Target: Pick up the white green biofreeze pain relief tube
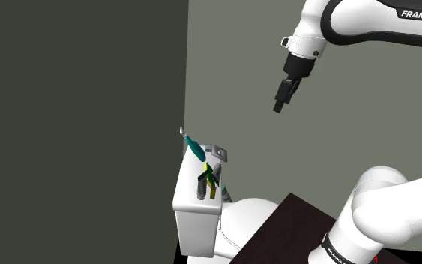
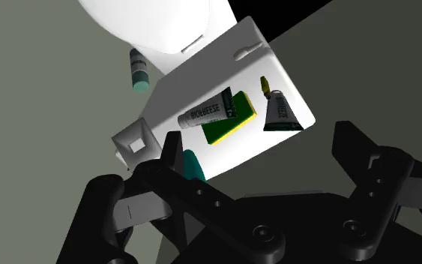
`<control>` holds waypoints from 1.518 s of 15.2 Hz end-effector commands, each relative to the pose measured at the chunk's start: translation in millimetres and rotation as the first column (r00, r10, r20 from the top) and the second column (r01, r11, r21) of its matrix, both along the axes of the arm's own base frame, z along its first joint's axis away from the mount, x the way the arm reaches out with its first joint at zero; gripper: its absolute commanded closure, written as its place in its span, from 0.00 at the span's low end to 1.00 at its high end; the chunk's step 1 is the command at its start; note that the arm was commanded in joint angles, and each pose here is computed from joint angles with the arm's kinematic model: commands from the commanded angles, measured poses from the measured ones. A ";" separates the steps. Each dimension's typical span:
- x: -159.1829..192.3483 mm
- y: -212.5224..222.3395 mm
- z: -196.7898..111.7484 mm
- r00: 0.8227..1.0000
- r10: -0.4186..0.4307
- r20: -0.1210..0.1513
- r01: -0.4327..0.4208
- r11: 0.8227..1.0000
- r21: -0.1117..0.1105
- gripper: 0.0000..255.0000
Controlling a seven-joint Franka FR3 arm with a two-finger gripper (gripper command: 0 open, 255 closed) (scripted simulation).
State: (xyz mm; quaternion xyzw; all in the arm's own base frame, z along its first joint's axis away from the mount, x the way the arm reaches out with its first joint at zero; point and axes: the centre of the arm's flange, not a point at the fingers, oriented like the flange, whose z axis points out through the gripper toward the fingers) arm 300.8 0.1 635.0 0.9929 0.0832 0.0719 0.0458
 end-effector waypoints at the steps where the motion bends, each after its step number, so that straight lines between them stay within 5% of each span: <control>1: 0.0 0.0 0.0 1.000 0.000 0.000 0.000 1.000 0.000 0.00; 6: 49.9 -7.1 -47.3 0.982 0.181 -0.046 -0.181 0.983 -0.005 0.00; 12: 107.3 -4.4 -107.0 0.916 0.388 -0.102 -0.390 0.921 0.001 0.00; 17: 151.3 6.6 -159.1 0.825 0.546 -0.146 -0.550 0.835 0.015 0.00; 23: 197.2 29.0 -224.3 0.678 0.709 -0.194 -0.717 0.696 0.041 0.00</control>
